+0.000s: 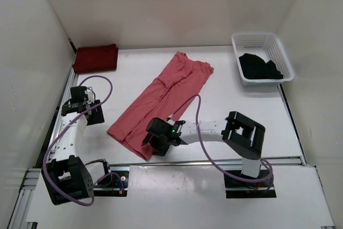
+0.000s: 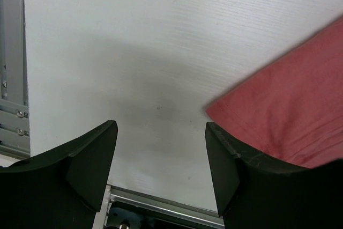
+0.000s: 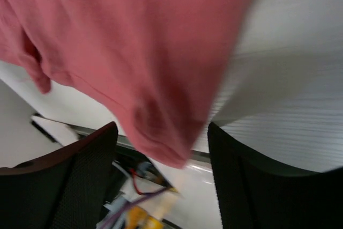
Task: Fold and stack the t-shirts
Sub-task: Rotate the tshirt 90 degrees
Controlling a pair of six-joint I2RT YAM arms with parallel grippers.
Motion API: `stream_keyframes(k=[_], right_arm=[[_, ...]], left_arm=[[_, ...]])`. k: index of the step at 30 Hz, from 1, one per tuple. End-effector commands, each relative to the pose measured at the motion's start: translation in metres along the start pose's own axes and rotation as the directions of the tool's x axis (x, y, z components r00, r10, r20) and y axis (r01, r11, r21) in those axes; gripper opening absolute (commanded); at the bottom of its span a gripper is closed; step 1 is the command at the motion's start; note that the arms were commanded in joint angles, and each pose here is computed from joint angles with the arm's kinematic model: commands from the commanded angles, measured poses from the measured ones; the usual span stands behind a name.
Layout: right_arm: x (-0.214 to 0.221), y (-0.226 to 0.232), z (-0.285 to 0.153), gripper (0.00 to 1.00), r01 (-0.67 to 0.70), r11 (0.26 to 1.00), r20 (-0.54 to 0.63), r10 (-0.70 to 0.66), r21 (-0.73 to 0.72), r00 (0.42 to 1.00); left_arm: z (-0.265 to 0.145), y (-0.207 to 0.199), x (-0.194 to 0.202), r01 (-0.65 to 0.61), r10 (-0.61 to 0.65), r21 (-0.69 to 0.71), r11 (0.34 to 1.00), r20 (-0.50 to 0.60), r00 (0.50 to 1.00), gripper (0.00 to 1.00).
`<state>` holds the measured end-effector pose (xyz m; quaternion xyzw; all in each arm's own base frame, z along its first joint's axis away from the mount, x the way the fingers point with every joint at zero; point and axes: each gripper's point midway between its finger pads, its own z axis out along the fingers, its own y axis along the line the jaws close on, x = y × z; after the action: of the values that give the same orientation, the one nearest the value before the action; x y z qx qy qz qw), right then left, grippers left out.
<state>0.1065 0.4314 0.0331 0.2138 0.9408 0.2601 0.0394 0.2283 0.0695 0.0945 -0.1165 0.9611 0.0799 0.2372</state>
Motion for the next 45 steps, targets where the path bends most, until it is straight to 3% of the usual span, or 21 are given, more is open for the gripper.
stream_keyframes(k=[1,4,9,13,16,23,26,28,29,30,31,33,34,36,37,38,39,41,42,43,45], right_arm=[[0.001,0.017,0.012,0.67,-0.121,0.993,0.026,0.121,-0.005,0.992],[-0.001,0.018,0.018,0.61,-0.131,0.991,0.042,0.130,0.013,0.991],[-0.005,-0.023,0.016,0.20,-0.175,0.982,0.069,0.170,0.077,0.983],[-0.018,-0.063,-0.009,0.01,-0.193,0.974,0.124,0.178,0.115,0.976],[-0.038,-0.090,-0.029,0.01,-0.147,0.983,0.190,0.124,0.113,0.974],[-0.049,-0.154,-0.058,0.01,-0.059,0.983,0.162,0.030,0.176,0.986],[-0.068,-0.171,-0.074,0.06,-0.040,0.976,0.214,-0.007,0.213,0.977],[-0.078,-0.173,-0.084,0.37,-0.015,0.976,0.228,-0.036,0.219,0.973],[-0.086,-0.171,-0.093,0.56,0.002,0.979,0.235,-0.051,0.205,0.971],[-0.090,-0.169,-0.099,0.82,0.101,0.971,0.220,-0.149,0.217,0.964],[-0.094,-0.166,-0.106,0.88,0.132,0.963,0.223,-0.186,0.237,0.957],[-0.114,-0.138,-0.136,0.92,0.176,0.953,0.266,-0.241,0.245,0.933],[-0.126,-0.130,-0.145,0.92,0.274,0.924,0.262,-0.344,0.268,0.902],[-0.168,-0.082,-0.170,0.92,0.285,0.934,0.325,-0.344,0.215,0.881],[-0.187,-0.075,-0.170,0.92,0.345,0.904,0.306,-0.413,0.252,0.858],[-0.223,-0.071,-0.180,0.92,0.296,0.919,0.333,-0.373,0.261,0.866],[-0.246,-0.038,-0.199,0.92,0.308,0.928,0.370,-0.366,0.209,0.854],[-0.306,-0.043,-0.188,0.89,0.291,0.904,0.344,-0.394,0.313,0.853],[-0.336,-0.010,-0.205,0.89,0.310,0.906,0.403,-0.408,0.287,0.819],[-0.365,-0.033,-0.178,0.89,0.283,0.875,0.326,-0.420,0.392,0.847],[-0.414,-0.010,-0.186,0.88,0.251,0.876,0.396,-0.419,0.411,0.817]], left_arm=[[-0.006,-0.005,-0.001,0.006,-0.008,0.039,0.999,0.029,1.000,0.78],[-0.008,-0.007,0.001,0.006,-0.007,0.048,0.999,0.027,1.000,0.78],[-0.014,-0.006,-0.005,0.007,-0.010,0.048,0.999,0.048,0.999,0.78],[-0.020,-0.013,-0.005,0.005,-0.008,0.088,0.996,0.035,0.999,0.78],[-0.022,-0.016,-0.006,-0.017,0.013,0.087,0.996,0.046,0.999,0.78],[-0.029,-0.025,-0.023,-0.056,0.049,0.099,0.993,0.071,0.996,0.78],[-0.030,-0.030,-0.026,-0.073,0.066,0.108,0.992,0.064,0.996,0.78],[-0.031,-0.034,-0.023,-0.084,0.078,0.122,0.989,0.056,0.995,0.78],[-0.029,-0.039,-0.022,-0.099,0.094,0.130,0.987,0.047,0.994,0.78],[-0.030,-0.040,-0.018,-0.108,0.104,0.134,0.985,0.037,0.994,0.78],[-0.031,-0.043,-0.016,-0.119,0.116,0.140,0.983,0.029,0.993,0.78],[-0.033,-0.053,-0.015,-0.155,0.151,0.159,0.975,0.036,0.988,0.78],[-0.034,-0.056,-0.011,-0.170,0.165,0.166,0.971,0.040,0.985,0.78],[-0.038,-0.068,-0.006,-0.218,0.211,0.191,0.957,0.058,0.976,0.78],[-0.036,-0.072,-0.001,-0.236,0.230,0.200,0.951,0.051,0.972,0.78],[-0.041,-0.080,0.000,-0.267,0.257,0.216,0.939,0.075,0.963,0.78],[-0.046,-0.084,-0.001,-0.282,0.267,0.224,0.933,0.098,0.959,0.78],[-0.051,-0.090,0.000,-0.308,0.284,0.237,0.921,0.130,0.950,0.78],[-0.058,-0.095,-0.001,-0.329,0.295,0.248,0.911,0.164,0.941,0.78],[-0.062,-0.097,-0.003,-0.337,0.296,0.252,0.907,0.188,0.937,0.78],[-0.066,-0.098,-0.005,-0.346,0.298,0.246,0.905,0.211,0.931,0.78]])
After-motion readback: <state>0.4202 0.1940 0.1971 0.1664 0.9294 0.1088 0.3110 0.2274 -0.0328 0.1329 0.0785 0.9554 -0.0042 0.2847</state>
